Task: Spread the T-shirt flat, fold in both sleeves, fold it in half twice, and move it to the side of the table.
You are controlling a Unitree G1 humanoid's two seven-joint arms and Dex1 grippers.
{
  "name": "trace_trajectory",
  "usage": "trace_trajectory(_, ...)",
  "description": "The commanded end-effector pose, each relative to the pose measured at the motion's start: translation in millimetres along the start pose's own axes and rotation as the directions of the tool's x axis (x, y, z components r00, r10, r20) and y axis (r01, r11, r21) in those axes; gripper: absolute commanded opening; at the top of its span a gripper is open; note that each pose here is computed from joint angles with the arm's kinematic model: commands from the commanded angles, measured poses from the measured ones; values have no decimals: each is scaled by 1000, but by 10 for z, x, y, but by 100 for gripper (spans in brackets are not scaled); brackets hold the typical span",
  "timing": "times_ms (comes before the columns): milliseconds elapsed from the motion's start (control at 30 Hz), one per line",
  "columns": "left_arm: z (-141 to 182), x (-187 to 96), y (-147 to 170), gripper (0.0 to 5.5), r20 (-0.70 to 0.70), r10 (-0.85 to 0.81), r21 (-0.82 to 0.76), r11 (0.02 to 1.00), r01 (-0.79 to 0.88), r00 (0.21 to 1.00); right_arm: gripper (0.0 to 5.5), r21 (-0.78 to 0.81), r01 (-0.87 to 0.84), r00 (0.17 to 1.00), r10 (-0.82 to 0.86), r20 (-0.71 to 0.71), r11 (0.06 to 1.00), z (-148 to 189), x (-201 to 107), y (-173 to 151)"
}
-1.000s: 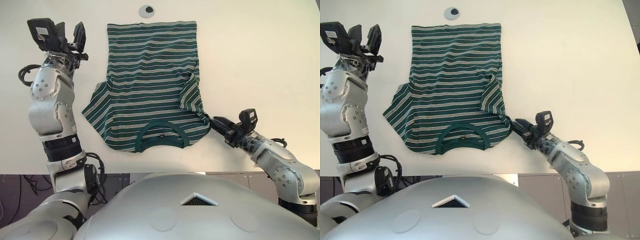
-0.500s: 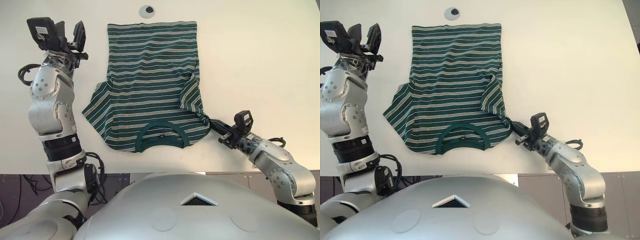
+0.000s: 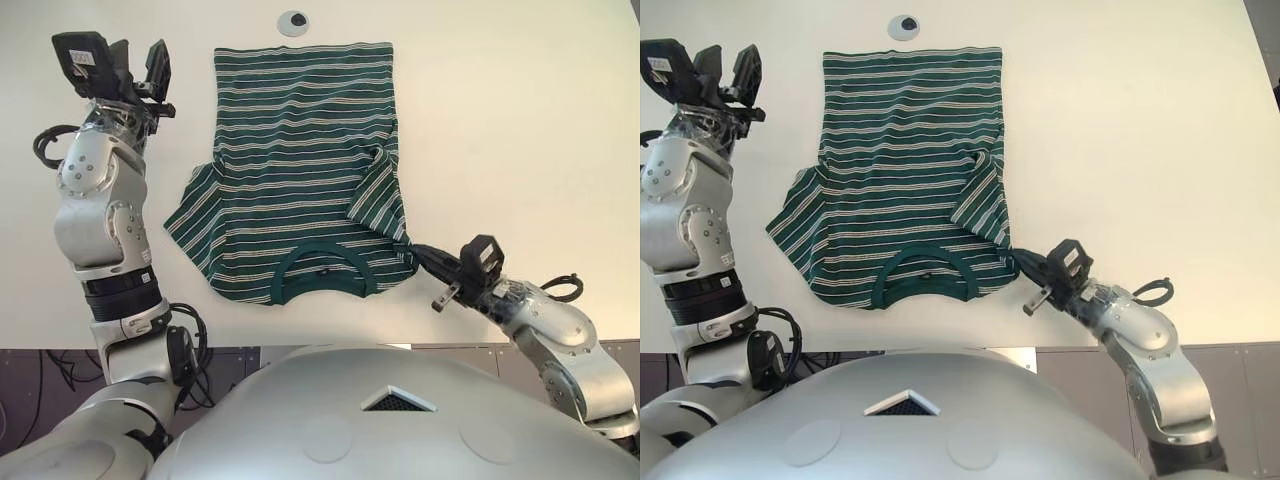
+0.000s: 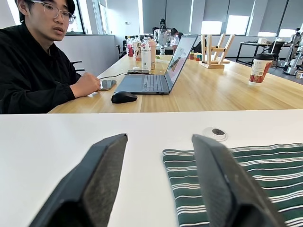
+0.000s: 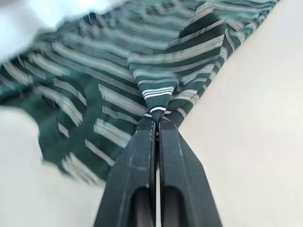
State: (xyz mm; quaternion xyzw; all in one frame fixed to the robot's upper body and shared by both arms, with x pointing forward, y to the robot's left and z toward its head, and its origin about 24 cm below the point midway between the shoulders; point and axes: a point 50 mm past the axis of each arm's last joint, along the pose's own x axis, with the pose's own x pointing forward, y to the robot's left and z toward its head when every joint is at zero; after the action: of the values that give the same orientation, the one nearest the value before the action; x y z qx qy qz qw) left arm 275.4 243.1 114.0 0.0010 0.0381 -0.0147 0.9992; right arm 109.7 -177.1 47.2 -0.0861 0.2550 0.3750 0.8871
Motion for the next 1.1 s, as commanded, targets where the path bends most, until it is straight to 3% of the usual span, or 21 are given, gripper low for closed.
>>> trace_trajectory(33, 18, 10, -10, 250, -9, -8, 5, 1000, 8, 1000, 4, -107, -10, 1000, 12, 18, 994, 30, -13, 21)
trace_trajectory(167, 16, 8, -9, 250, -12, -8, 3, 1000, 8, 1000, 4, -127, -32, 997, 41, 67, 991, 62, 28, 71)
trace_trajectory(267, 12, 8, -6, 250, -15, -7, 5, 1000, 7, 1000, 4, -54, -79, 990, 84, 117, 995, 126, 92, 127)
trace_trajectory(433, 33, 66, -31, 250, -12, -30, 13, 999, 30, 999, 4, 49, -116, 991, 113, 66, 992, 57, 97, 191)
trace_trajectory(700, 23, 52, -11, 250, -6, -14, 12, 1000, 14, 1000, 107, 132, -185, 979, 172, 109, 974, 184, -104, 79)
trace_trajectory(800, -13, 36, -11, 250, -25, -30, 17, 999, 30, 999, 122, 231, -270, 937, 200, 288, 935, 509, -201, -100)
trace_trajectory(900, -39, -11, 52, 250, -47, -30, 31, 999, 31, 998, 122, 309, -262, 884, 99, 456, 914, 766, -199, -386)
trace_trajectory(1100, -90, -18, 213, 250, -97, -47, 33, 998, 50, 994, 122, 365, 65, 932, -188, 311, 929, 369, 160, -461)
